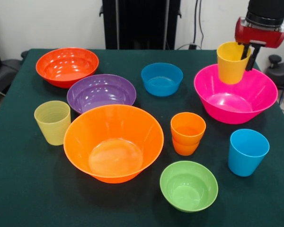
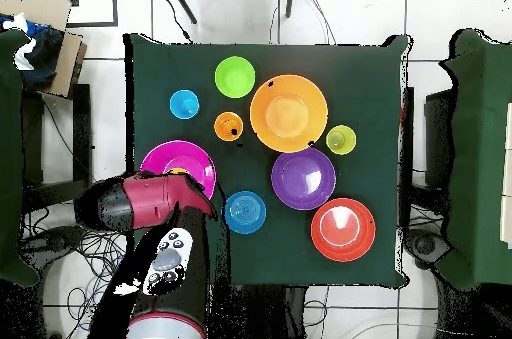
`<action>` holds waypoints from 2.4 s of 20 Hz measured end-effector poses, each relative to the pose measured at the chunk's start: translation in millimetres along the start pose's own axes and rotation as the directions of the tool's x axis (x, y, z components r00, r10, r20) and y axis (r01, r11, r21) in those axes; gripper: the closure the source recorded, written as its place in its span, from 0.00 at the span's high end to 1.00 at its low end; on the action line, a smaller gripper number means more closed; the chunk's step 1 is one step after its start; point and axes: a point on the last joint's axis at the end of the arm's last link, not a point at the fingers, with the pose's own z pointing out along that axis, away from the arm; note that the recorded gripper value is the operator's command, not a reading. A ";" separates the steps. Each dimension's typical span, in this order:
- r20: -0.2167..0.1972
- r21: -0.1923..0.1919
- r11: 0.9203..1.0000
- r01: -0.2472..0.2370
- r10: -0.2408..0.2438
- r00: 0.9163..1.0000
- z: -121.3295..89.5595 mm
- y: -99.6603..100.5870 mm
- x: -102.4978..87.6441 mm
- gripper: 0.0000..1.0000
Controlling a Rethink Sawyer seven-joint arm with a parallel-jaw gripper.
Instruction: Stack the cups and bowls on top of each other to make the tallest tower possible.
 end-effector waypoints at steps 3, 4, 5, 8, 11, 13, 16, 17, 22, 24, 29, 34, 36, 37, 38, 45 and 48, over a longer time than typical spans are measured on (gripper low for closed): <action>-0.005 0.006 1.000 0.007 -0.007 1.000 6.6 0.0 1.1 0.00; -0.006 0.007 1.000 0.009 -0.009 1.000 8.1 0.2 1.2 0.00; -0.007 0.009 1.000 0.012 -0.012 1.000 10.7 0.5 1.3 0.00; -0.011 0.013 1.000 0.019 -0.018 1.000 17.9 2.0 1.3 0.00; -0.017 0.016 1.000 0.024 -0.024 1.000 26.2 4.5 2.1 0.00; -0.020 0.019 0.999 0.030 -0.029 0.999 32.0 7.0 3.1 0.00; -0.024 0.021 0.999 0.036 -0.035 0.999 38.4 10.0 4.5 0.00; -0.026 0.022 0.999 0.038 -0.037 0.999 40.6 10.6 5.0 0.00; -0.034 0.027 0.999 0.046 -0.045 0.998 52.1 13.6 7.1 0.00; -0.038 0.032 0.998 0.049 -0.048 0.998 57.2 14.1 9.0 0.00; -0.047 0.044 0.997 0.060 -0.058 0.997 72.7 15.2 13.3 0.00; -0.035 0.049 0.997 0.067 -0.066 0.997 86.5 15.6 13.7 0.00; -0.027 0.049 0.996 0.070 -0.069 0.997 90.8 16.3 13.0 0.00; -0.025 0.049 0.996 0.071 -0.069 0.997 91.1 16.6 12.7 0.00; -0.024 0.049 0.996 0.071 -0.070 0.997 91.1 16.9 12.4 0.00; -0.008 0.068 0.995 0.077 -0.077 0.997 92.3 13.7 8.1 0.00; -0.003 0.074 0.994 0.079 -0.079 0.997 93.1 13.2 6.5 0.00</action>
